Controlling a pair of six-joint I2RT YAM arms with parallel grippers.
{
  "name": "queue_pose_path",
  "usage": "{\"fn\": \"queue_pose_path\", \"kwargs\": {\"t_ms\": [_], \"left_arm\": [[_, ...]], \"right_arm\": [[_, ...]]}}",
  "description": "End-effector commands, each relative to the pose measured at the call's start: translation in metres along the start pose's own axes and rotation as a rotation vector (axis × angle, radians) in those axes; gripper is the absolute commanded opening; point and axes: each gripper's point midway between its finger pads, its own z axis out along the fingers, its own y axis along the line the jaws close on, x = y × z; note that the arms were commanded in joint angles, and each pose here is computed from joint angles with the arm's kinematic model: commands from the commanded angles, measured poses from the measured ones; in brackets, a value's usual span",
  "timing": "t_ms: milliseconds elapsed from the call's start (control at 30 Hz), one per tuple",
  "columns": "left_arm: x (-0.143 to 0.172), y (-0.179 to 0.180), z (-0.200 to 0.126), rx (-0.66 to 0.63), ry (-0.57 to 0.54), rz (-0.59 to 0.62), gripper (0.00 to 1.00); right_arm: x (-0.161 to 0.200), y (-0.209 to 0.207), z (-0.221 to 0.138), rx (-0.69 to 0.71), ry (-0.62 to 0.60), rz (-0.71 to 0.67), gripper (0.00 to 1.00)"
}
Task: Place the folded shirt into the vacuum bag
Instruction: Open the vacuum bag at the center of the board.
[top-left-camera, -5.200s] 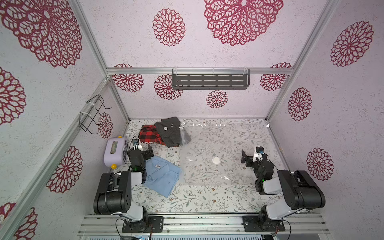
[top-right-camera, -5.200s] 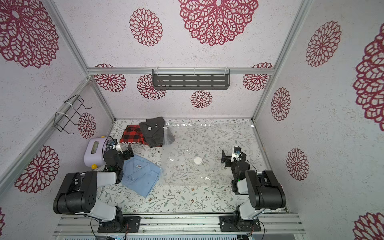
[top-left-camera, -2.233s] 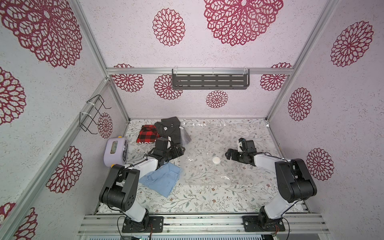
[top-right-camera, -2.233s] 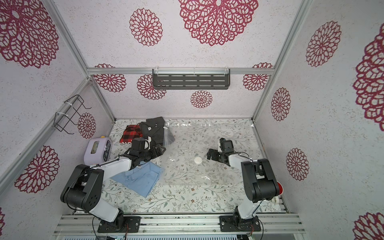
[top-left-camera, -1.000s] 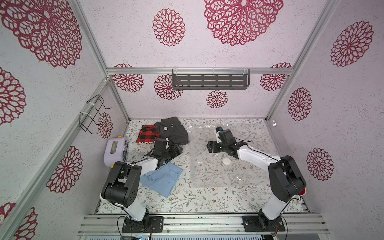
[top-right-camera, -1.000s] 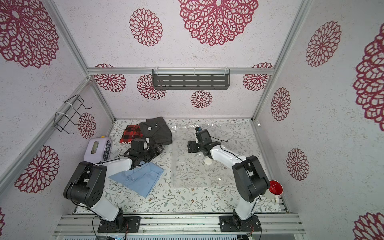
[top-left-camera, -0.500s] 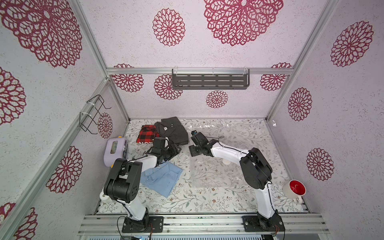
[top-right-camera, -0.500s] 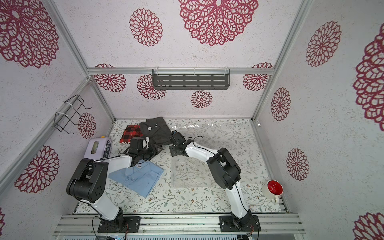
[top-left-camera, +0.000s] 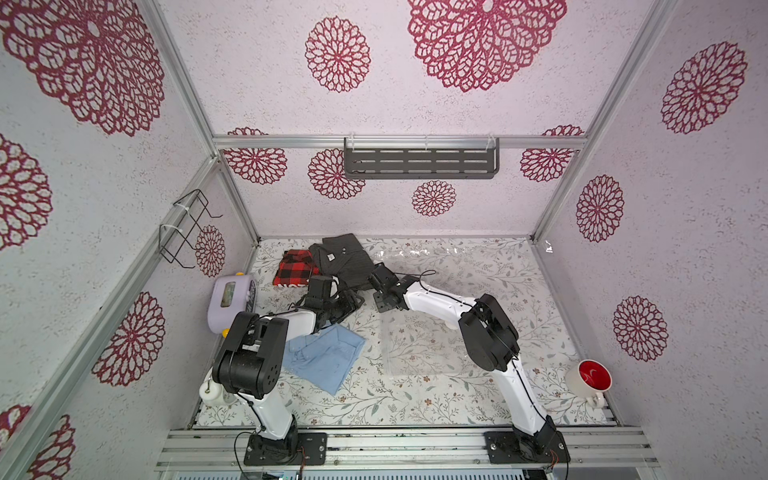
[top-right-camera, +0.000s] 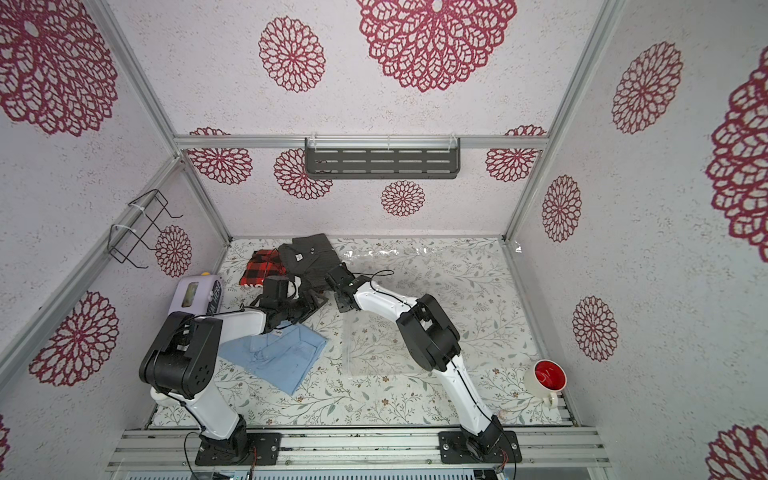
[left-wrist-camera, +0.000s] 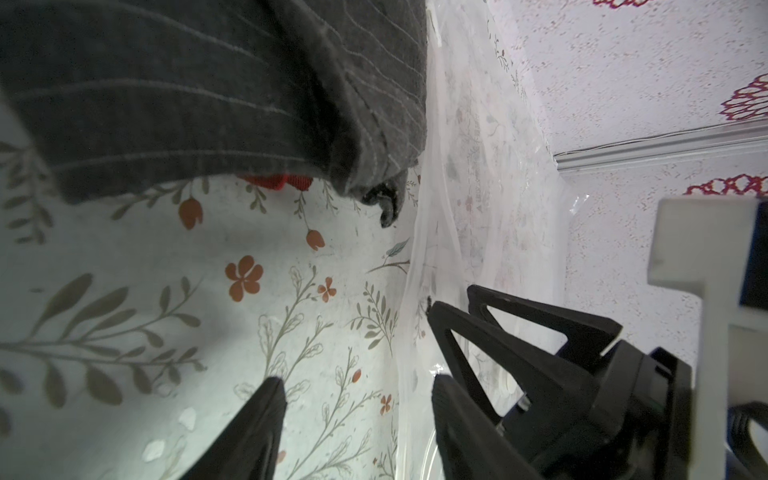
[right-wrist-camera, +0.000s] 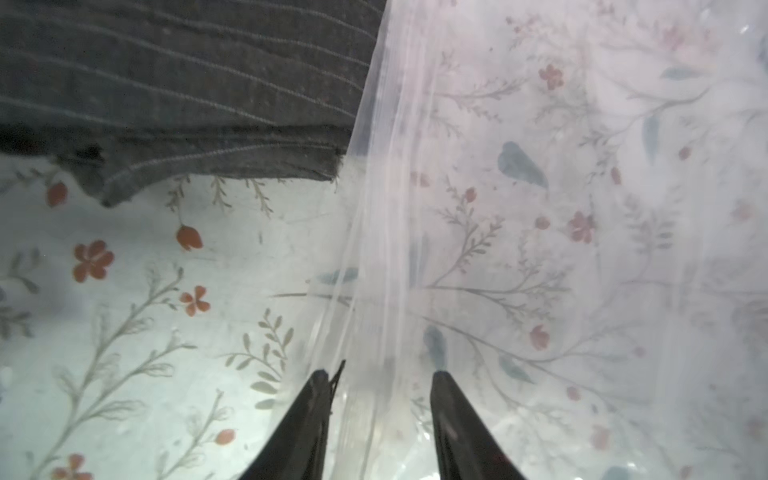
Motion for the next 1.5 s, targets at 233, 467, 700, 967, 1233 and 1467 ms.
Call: {"fn": "queue_pose_path", "kwargs": {"t_ms": [233, 467, 700, 967, 1233, 1467], "left_arm": [[0.009, -0.030, 0.021, 0.070, 0.053, 0.032, 0.71], [0.024, -0.059, 0.045, 0.082, 0.102, 0.082, 0.78], [0.029, -0.061, 0.067, 0.067, 0.119, 0.075, 0.69], [0.028, -0.051, 0.075, 0.029, 0.101, 0.056, 0.50], [0.028, -0.049, 0.077, 0.008, 0.101, 0.064, 0.49], [0.040, -0.049, 0.081, 0.002, 0.124, 0.076, 0.49]], "right_arm": [[-0.017, -0.021, -0.036, 0.027, -0.098, 0.027, 0.01], [-0.022, -0.029, -0.060, -0.050, -0.162, 0.055, 0.00], [-0.020, -0.049, -0.087, -0.096, -0.221, 0.099, 0.00], [-0.011, -0.092, -0.116, -0.037, -0.240, 0.151, 0.00], [-0.011, -0.132, -0.145, 0.051, -0.256, 0.186, 0.00], [-0.027, -0.140, -0.174, 0.055, -0.295, 0.173, 0.00]]}}
